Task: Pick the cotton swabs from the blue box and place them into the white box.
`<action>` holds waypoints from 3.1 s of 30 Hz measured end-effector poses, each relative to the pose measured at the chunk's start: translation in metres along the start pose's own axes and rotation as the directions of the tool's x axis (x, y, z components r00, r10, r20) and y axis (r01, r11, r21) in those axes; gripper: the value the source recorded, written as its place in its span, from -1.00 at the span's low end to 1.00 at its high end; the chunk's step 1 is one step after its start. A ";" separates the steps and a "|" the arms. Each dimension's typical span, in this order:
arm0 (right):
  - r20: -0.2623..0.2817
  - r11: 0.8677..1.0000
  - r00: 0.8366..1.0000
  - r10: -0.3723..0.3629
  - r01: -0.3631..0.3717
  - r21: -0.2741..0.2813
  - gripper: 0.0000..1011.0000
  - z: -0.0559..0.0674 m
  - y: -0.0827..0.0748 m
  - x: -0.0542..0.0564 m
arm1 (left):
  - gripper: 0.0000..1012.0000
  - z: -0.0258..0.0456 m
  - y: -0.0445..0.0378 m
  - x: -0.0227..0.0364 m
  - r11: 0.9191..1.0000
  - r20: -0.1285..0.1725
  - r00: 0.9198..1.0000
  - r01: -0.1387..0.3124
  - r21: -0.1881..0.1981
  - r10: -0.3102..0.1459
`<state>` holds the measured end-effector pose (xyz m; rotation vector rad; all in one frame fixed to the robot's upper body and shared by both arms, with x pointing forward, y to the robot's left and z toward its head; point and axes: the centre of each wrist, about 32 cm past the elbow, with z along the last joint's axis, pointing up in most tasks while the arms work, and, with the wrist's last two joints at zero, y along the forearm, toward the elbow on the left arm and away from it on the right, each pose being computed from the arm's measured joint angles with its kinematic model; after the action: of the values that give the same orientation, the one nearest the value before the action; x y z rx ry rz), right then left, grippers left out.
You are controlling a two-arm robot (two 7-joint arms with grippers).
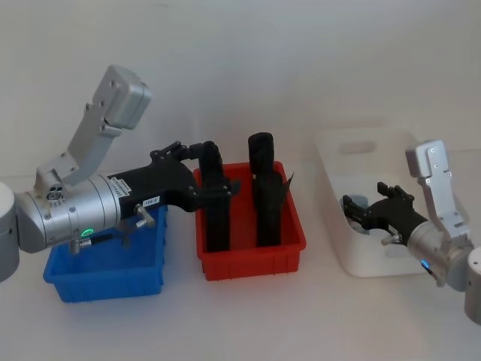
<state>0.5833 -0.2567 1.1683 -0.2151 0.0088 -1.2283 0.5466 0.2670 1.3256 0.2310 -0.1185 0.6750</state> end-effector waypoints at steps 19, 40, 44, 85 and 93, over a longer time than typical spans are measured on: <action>0.010 0.999 1.000 -0.006 0.005 0.038 0.98 0.000 0.002 -0.002 | 0.98 0.0000 0.0000 0.0000 1.000 0.000 1.000 0.000 0.000 0.000; 0.061 0.976 0.995 -0.074 0.060 0.207 0.98 0.021 -0.023 -0.008 | 0.98 0.0000 0.0000 0.0000 1.000 0.000 1.000 0.000 0.000 0.000; 0.061 0.976 0.995 -0.074 0.060 0.208 0.98 0.020 -0.024 -0.009 | 0.98 -0.0013 -0.0006 -0.0011 1.000 0.000 1.000 -0.004 -0.001 0.004; -0.055 0.974 0.998 -0.006 0.019 0.227 0.98 0.006 -0.119 -0.059 | 0.98 -0.0766 -0.0323 -0.0772 0.932 0.026 0.936 -0.345 -0.114 0.350; -0.066 0.974 0.998 0.002 0.013 0.227 0.98 0.006 -0.128 -0.063 | 0.98 -0.0906 -0.0366 -0.0954 0.900 0.013 0.909 -0.411 -0.145 0.417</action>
<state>0.4437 -0.2373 1.1886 0.0246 -0.0750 -1.2307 0.4988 0.2043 1.2141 0.0843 -0.2609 1.0833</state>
